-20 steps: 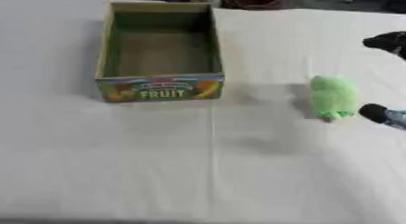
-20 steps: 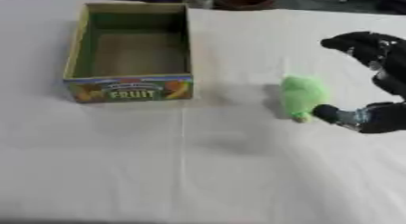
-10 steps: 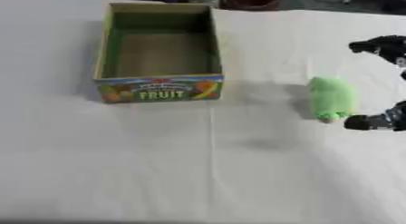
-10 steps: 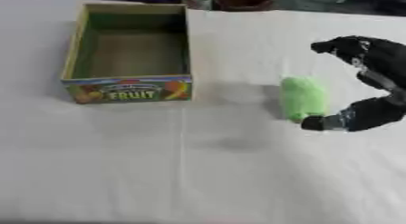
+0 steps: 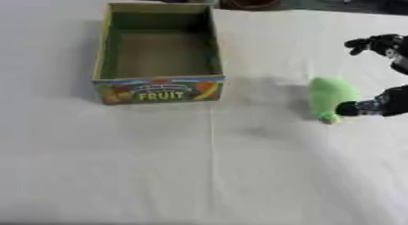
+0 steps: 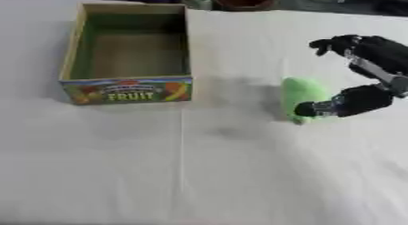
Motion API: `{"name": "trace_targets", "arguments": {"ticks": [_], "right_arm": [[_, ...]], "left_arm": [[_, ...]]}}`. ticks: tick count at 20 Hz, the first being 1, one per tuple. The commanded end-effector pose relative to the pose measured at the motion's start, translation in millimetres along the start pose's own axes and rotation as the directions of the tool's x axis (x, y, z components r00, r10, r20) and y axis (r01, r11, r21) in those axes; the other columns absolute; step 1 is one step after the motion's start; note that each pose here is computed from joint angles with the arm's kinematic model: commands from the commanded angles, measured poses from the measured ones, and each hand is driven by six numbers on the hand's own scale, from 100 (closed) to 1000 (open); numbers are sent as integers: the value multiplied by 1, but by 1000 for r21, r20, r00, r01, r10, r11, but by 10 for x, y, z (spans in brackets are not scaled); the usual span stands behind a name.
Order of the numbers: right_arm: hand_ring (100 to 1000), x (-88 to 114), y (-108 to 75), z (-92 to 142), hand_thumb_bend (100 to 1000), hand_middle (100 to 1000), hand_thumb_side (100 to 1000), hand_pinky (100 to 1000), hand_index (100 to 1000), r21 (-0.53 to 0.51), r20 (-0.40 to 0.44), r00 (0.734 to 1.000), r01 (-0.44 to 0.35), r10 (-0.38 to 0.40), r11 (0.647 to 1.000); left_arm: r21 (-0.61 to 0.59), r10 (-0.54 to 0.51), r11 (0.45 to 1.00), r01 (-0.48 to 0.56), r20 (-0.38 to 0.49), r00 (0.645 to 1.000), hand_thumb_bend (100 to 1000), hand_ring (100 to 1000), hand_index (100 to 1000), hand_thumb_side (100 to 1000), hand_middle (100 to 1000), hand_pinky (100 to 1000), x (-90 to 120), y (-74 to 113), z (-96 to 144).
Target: Pick up objects on the table and place them in the box.
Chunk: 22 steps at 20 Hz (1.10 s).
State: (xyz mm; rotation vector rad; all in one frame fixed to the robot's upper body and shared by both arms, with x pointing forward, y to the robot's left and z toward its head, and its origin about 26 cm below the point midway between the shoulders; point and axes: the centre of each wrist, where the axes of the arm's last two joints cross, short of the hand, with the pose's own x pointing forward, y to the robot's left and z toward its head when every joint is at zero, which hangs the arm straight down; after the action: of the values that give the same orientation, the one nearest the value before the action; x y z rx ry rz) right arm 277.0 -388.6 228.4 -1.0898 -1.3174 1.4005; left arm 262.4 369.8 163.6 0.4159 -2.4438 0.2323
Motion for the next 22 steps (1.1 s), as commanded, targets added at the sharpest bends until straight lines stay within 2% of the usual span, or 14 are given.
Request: {"name": "trace_targets", "arguments": {"ticks": [1, 10, 15, 22], "right_arm": [[898, -85, -49, -24, 799, 805, 823, 841, 971, 9, -44, 998, -42, 42, 999], [899, -110, 83, -79, 812, 797, 799, 839, 945, 49, -56, 996, -72, 75, 996], [894, -121, 140, -99, 789, 765, 772, 836, 924, 65, -59, 995, -78, 82, 995], [892, -228, 278, -185, 754, 758, 767, 831, 924, 70, -111, 990, -83, 91, 994]], "left_arm": [[-21, -3, 1000, 3, 34, 999, 100, 413, 577, 754, 460, 437, 70, -9, -67], [-26, 4, 1000, -3, 35, 999, 100, 414, 577, 754, 460, 437, 70, -22, -73], [-29, 7, 1000, -6, 35, 999, 100, 414, 577, 755, 461, 437, 70, -29, -77], [-34, 11, 999, -10, 36, 999, 100, 414, 577, 755, 461, 438, 67, -43, -76]]}}
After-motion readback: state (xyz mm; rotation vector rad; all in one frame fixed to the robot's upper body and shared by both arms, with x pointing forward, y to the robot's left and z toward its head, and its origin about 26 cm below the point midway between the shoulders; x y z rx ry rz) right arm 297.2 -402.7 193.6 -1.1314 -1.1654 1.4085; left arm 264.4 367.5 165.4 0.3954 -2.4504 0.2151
